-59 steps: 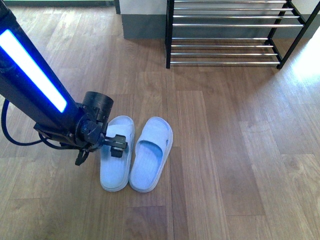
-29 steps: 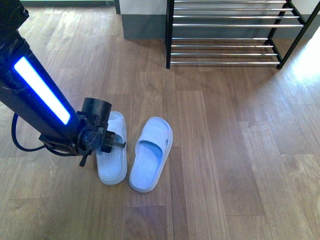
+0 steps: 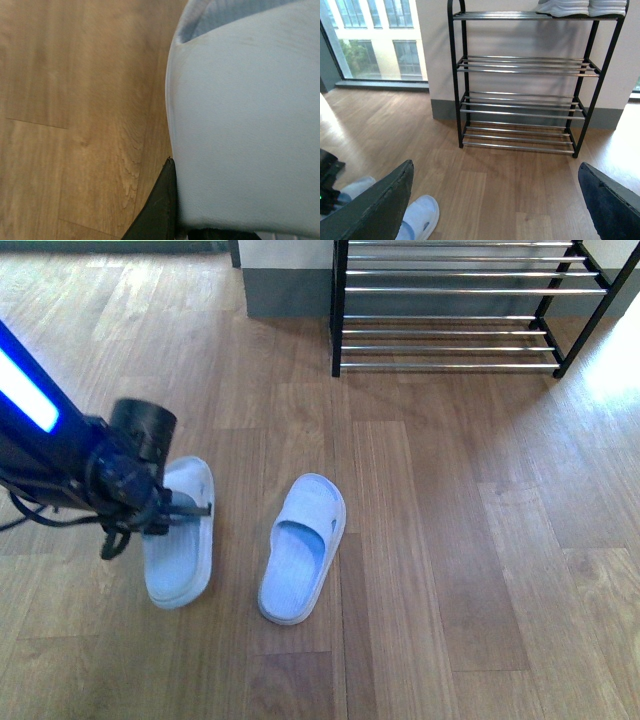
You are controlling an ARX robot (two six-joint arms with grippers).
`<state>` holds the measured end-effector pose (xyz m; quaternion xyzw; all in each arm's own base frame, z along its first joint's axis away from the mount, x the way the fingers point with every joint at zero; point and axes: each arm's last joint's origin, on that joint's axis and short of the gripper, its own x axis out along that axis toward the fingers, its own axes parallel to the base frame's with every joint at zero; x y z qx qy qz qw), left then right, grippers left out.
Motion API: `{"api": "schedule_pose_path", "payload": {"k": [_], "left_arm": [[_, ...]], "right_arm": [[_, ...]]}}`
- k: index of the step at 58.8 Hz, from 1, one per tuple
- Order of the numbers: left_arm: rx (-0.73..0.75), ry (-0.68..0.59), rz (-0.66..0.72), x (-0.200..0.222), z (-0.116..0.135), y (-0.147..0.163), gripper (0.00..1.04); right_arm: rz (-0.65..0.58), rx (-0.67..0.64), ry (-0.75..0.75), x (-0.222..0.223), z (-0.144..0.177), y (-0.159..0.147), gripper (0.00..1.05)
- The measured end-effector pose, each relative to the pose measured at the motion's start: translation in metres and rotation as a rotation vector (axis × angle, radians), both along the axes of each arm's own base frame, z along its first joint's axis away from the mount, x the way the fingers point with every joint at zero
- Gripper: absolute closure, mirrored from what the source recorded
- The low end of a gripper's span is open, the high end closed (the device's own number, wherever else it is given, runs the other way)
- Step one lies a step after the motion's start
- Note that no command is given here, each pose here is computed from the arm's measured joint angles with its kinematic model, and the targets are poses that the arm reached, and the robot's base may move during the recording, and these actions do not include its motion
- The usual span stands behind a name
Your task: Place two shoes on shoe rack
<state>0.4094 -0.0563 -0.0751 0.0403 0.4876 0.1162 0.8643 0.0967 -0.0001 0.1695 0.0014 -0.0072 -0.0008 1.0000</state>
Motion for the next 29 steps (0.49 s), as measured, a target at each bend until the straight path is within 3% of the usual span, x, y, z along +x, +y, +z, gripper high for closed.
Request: {"api": "schedule_pose_path", "payload": {"k": [5, 13, 23, 29], "left_arm": [[-0.044, -0.11, 0.067, -0.006, 0.064, 0.005, 1.03], [-0.061, -0.259, 0.124, -0.036, 0.137, 0.01, 1.03], [0.033, -0.458, 0.168, -0.104, 0.197, 0.021, 1.03], [0.067, -0.522, 0.179, -0.145, 0.216, 0.023, 1.03]], "right_arm": [[0.0, 0.0, 0.0, 0.0, 0.0, 0.0, 0.09], [0.0, 0.0, 0.0, 0.0, 0.0, 0.0, 0.09], [0.0, 0.0, 0.0, 0.0, 0.0, 0.0, 0.09], [0.0, 0.0, 0.0, 0.0, 0.0, 0.0, 0.09]]}}
